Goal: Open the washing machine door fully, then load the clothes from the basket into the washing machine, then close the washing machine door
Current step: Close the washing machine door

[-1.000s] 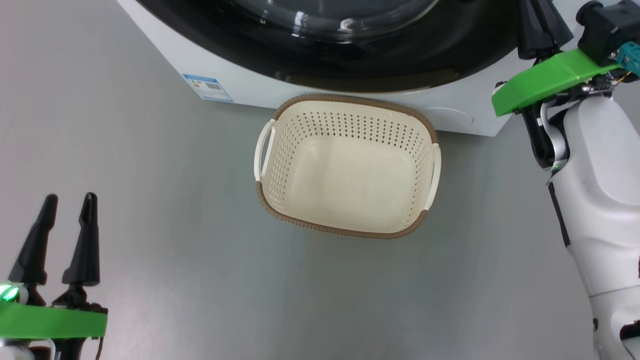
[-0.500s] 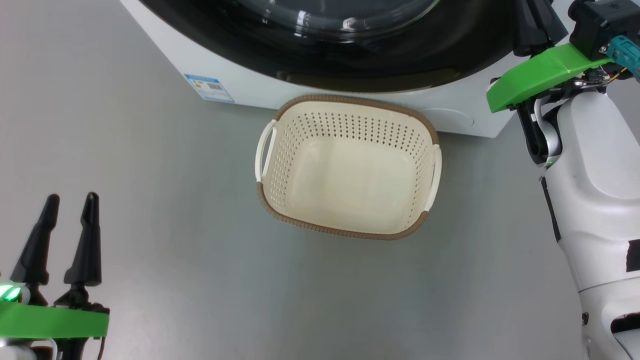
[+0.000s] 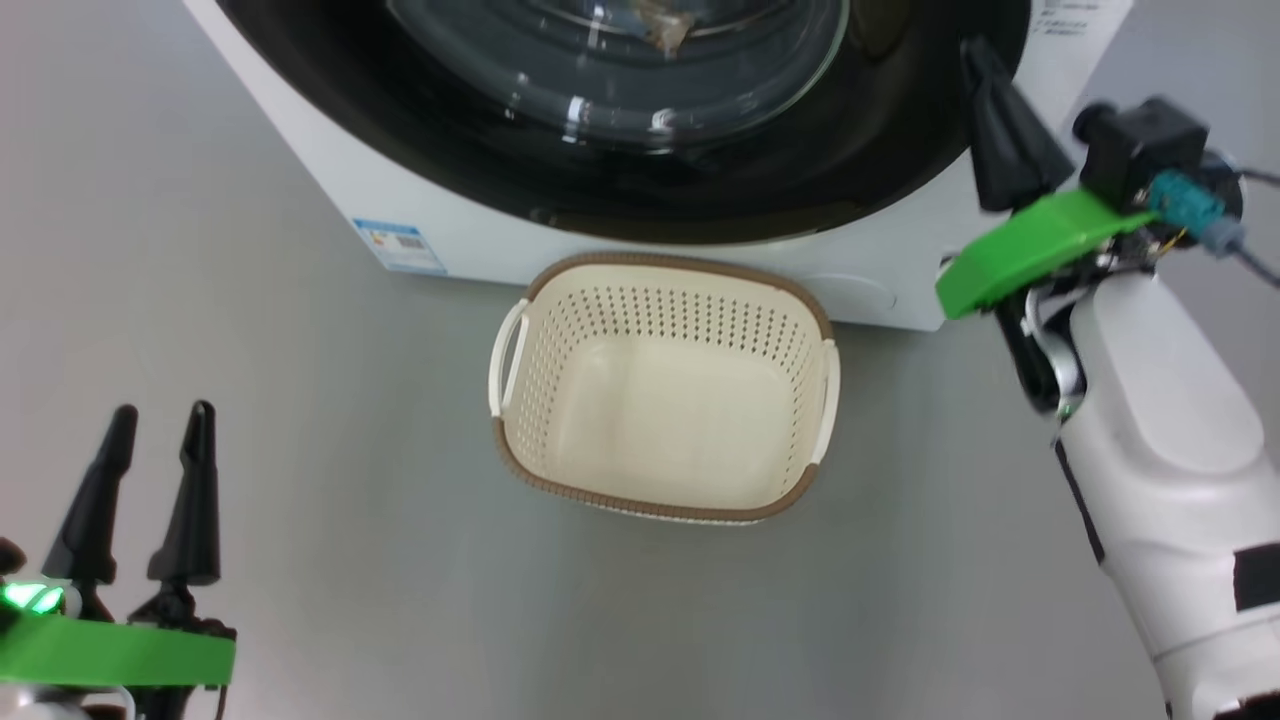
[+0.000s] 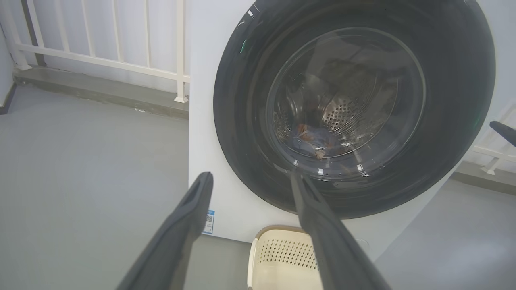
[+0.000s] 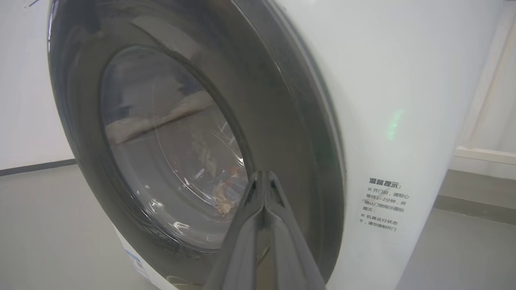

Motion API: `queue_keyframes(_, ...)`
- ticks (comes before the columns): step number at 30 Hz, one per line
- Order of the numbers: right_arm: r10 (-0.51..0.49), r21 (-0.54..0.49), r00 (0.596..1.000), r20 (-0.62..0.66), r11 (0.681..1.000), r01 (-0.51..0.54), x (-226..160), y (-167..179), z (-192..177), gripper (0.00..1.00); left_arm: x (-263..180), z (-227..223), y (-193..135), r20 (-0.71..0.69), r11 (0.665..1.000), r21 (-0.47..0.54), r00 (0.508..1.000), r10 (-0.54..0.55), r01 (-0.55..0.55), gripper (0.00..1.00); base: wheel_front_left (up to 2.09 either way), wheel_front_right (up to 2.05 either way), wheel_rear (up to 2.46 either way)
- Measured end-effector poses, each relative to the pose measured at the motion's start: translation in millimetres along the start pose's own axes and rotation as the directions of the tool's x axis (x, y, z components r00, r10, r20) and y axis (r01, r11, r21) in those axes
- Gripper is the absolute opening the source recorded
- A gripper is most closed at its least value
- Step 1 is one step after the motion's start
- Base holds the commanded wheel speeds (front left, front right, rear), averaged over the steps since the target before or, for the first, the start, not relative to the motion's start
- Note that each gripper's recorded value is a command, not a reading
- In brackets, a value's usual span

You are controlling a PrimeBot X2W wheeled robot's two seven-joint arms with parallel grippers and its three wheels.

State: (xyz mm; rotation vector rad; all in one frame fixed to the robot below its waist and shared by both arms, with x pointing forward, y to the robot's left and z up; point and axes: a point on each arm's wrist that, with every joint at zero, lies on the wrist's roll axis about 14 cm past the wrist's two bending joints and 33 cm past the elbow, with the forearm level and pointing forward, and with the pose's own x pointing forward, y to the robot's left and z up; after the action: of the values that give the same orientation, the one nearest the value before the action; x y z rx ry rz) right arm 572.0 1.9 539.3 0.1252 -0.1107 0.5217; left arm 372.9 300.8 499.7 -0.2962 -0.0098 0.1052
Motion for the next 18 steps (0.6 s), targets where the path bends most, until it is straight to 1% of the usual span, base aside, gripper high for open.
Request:
queue_keyframes(8, 0.012, 0.024, 1.000, 0.017, 1.000, -0.012, -37, 9, 14, 1.00, -9, 3, -15, 0.023, 0.999, -0.012, 0.999, -0.035, 0.036, 1.00, 0.00, 0.00, 0.00)
queue_keyframes(14, -0.022, 0.033, 0.998, 0.060, 0.999, 0.020, -71, 1, 34, 1.00, -13, 2, -30, 0.032, 0.997, -0.012, 0.997, -0.074, 0.074, 1.00, 0.00, 0.00, 0.00)
queue_keyframes(18, -0.057, 0.047, 0.996, 0.070, 0.997, 0.054, -98, -4, 38, 1.00, -12, 1, -42, 0.037, 0.994, -0.009, 0.993, -0.110, 0.110, 1.00, 0.00, 0.00, 0.00)
